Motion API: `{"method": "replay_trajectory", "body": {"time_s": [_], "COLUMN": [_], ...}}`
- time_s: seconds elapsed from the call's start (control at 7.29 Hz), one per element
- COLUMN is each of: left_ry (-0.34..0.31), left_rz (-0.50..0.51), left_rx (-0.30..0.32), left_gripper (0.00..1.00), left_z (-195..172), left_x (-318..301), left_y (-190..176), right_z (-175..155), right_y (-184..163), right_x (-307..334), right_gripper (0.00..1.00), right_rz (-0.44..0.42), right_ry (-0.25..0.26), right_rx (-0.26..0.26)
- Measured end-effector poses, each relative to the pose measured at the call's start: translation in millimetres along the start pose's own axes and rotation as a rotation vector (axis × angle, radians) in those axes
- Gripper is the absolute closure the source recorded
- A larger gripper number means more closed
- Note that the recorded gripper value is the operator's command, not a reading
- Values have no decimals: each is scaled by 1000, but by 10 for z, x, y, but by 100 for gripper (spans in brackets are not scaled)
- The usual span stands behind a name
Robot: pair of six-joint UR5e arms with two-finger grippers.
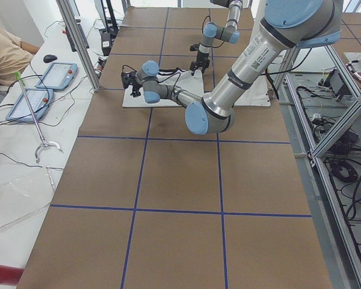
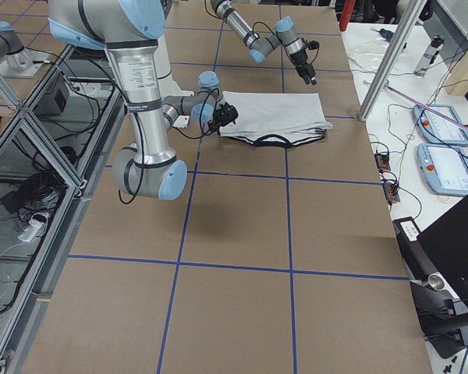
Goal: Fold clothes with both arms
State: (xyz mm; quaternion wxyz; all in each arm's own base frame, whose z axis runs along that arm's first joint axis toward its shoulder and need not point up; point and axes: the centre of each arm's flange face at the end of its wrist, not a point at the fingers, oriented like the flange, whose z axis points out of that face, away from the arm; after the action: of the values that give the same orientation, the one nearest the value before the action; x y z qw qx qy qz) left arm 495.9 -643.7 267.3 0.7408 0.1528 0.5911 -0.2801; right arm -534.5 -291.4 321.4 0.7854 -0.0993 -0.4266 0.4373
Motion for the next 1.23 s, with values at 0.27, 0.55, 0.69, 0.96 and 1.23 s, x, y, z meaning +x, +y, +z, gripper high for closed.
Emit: {"method": "replay_trajectory", "body": {"time_s": [0.27, 0.55, 0.69, 0.96, 1.23], "left_ry": [-1, -4, -5, -6, -3], "left_rz": [-1, -1, -1, -1, -1], "left_rx": [0, 0, 0, 0, -3], "left_gripper": [22, 22, 22, 22, 22], "left_z": [2, 4, 5, 7, -49], "left_x": [0, -8, -14, -22, 11], "left_y": [0, -1, -1, -2, 20], "right_z": [19, 19, 10, -53, -187], "right_y": [12, 10, 12, 28, 47], "right_x": [-8, -18, -35, -113, -162], "right_gripper": [68, 100, 100, 100, 100], "right_rz": [0, 10, 17, 24, 27], "right_ry": [4, 6, 3, -13, -30], "right_rx": [3, 6, 5, -3, -19]}}
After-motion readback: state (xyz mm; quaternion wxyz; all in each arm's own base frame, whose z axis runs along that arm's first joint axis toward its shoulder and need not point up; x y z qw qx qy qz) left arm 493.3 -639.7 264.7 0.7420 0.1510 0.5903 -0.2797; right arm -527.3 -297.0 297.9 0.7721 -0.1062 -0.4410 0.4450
